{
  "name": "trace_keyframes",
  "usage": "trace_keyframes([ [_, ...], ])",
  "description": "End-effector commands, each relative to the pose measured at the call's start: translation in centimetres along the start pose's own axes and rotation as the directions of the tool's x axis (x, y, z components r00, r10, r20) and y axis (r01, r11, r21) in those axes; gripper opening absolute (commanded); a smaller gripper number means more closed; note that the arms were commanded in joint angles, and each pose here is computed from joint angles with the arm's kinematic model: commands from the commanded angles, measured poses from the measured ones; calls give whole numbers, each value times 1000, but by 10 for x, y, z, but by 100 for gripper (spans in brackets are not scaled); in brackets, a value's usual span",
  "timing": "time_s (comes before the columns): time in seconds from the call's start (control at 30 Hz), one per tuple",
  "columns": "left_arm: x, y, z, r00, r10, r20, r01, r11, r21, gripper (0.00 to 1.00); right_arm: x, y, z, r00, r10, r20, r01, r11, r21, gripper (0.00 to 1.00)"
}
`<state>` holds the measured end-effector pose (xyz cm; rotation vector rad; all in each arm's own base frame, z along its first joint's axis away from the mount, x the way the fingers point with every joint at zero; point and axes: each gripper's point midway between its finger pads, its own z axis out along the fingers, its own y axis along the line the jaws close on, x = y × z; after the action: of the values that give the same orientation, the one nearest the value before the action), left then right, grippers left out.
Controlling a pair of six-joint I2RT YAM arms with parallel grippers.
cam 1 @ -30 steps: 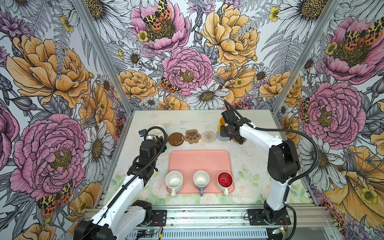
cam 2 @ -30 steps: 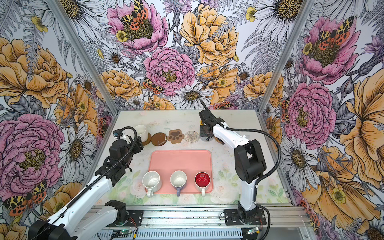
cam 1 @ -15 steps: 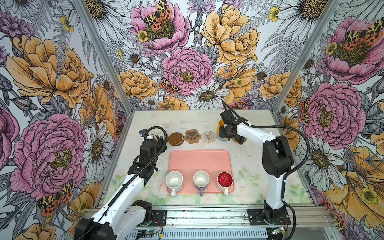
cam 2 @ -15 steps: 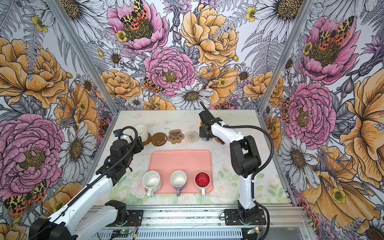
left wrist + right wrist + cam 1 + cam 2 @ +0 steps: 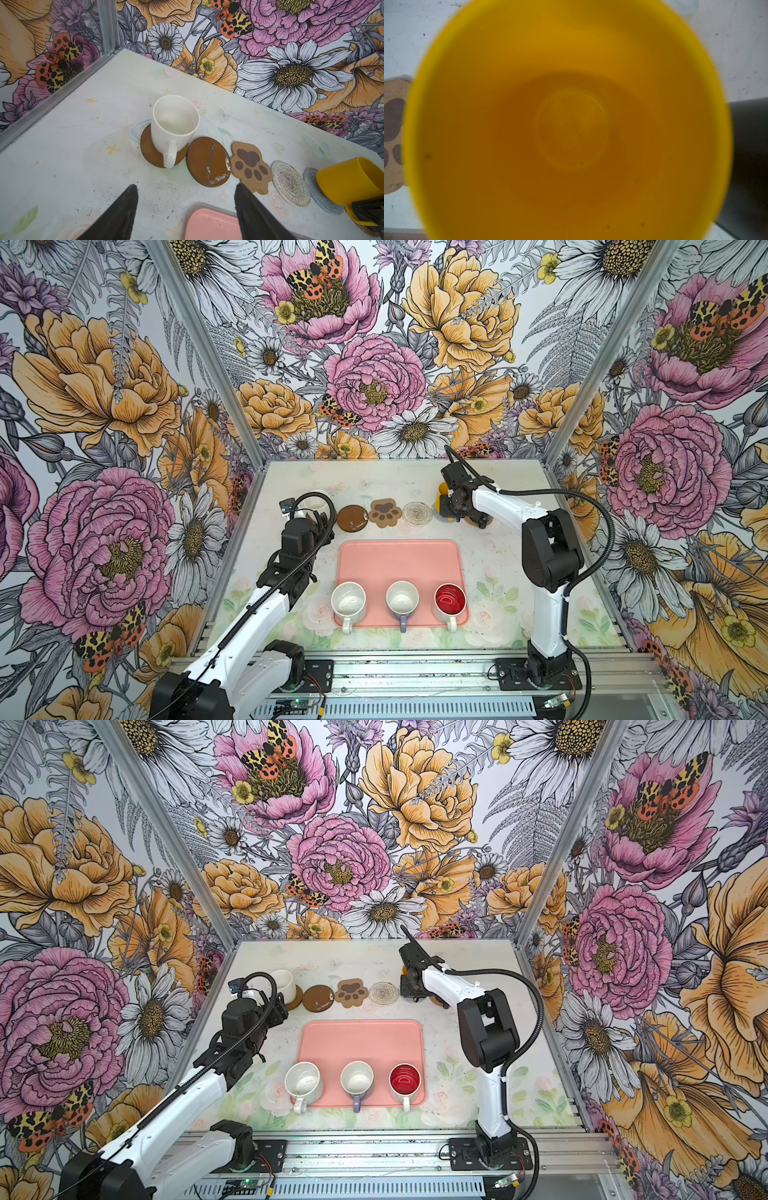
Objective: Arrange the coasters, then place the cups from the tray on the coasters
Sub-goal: 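Lower the yellow mug onto the blue knit coaster with the right gripper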
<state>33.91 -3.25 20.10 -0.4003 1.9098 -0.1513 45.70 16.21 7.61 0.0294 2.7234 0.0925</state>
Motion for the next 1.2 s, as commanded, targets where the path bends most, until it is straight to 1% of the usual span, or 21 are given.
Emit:
trace_keyframes([
  [0.0,-6,-1,-1,1000,-19,15,18,1000,17,75,-26,5,-8,996,17,84,-16,1000,-19,0],
  [1.17,-7,-1,-4,1000,-23,21,23,1000,21,75,-5,-1,4,999,30,29,-29,1000,-9,0],
])
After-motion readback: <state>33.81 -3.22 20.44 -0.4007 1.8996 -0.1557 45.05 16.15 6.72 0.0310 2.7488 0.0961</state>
